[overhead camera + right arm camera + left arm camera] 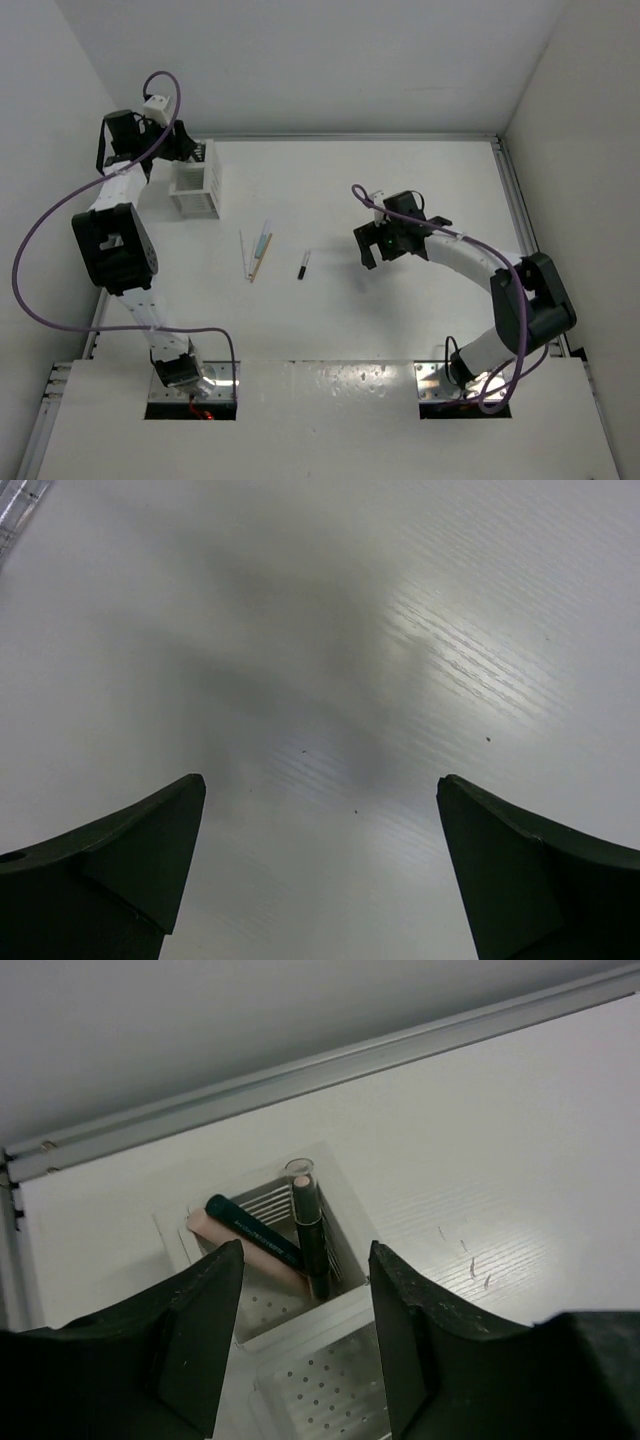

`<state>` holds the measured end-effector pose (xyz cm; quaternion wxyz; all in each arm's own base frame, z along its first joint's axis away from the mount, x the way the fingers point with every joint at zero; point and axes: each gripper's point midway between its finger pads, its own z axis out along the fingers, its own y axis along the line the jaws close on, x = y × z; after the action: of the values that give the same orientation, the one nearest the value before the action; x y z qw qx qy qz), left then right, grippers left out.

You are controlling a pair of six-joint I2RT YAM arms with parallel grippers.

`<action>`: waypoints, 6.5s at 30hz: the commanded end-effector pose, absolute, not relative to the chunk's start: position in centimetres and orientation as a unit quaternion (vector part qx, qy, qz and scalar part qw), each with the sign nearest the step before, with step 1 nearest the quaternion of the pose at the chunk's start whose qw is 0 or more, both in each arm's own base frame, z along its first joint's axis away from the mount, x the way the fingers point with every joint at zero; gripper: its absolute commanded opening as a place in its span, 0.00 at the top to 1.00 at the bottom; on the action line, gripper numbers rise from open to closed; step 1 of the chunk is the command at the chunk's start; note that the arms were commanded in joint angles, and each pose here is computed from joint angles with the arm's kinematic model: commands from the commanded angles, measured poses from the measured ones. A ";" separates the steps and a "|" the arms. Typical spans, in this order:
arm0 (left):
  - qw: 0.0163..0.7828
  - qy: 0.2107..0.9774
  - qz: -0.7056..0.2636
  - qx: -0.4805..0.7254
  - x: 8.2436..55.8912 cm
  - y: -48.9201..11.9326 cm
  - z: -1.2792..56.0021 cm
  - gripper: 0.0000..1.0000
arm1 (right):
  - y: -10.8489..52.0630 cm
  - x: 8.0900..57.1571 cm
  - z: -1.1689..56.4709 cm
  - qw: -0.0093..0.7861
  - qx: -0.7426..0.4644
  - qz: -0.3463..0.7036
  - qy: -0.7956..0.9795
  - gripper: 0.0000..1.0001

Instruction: Organize the makeup

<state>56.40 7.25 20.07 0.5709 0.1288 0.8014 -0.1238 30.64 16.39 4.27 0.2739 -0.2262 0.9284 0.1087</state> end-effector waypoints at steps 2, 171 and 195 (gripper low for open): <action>0.623 0.748 -0.060 0.222 53.9 4.4 30.1 0.41 | 15.6 30.6 5.7 0.304 -0.206 0.091 0.926 0.00; 0.676 0.715 -0.063 0.169 59.1 6.7 29.8 0.46 | 11.7 27.9 4.4 0.248 -0.179 -0.006 0.952 0.00; 0.404 0.910 0.059 0.074 41.7 16.7 18.8 0.43 | 15.7 27.3 2.9 0.175 -0.247 0.081 0.950 0.00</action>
<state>42.93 15.65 20.11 0.4400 0.0580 0.8957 0.0282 25.87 14.27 1.31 0.1584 -0.2315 0.9578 0.0630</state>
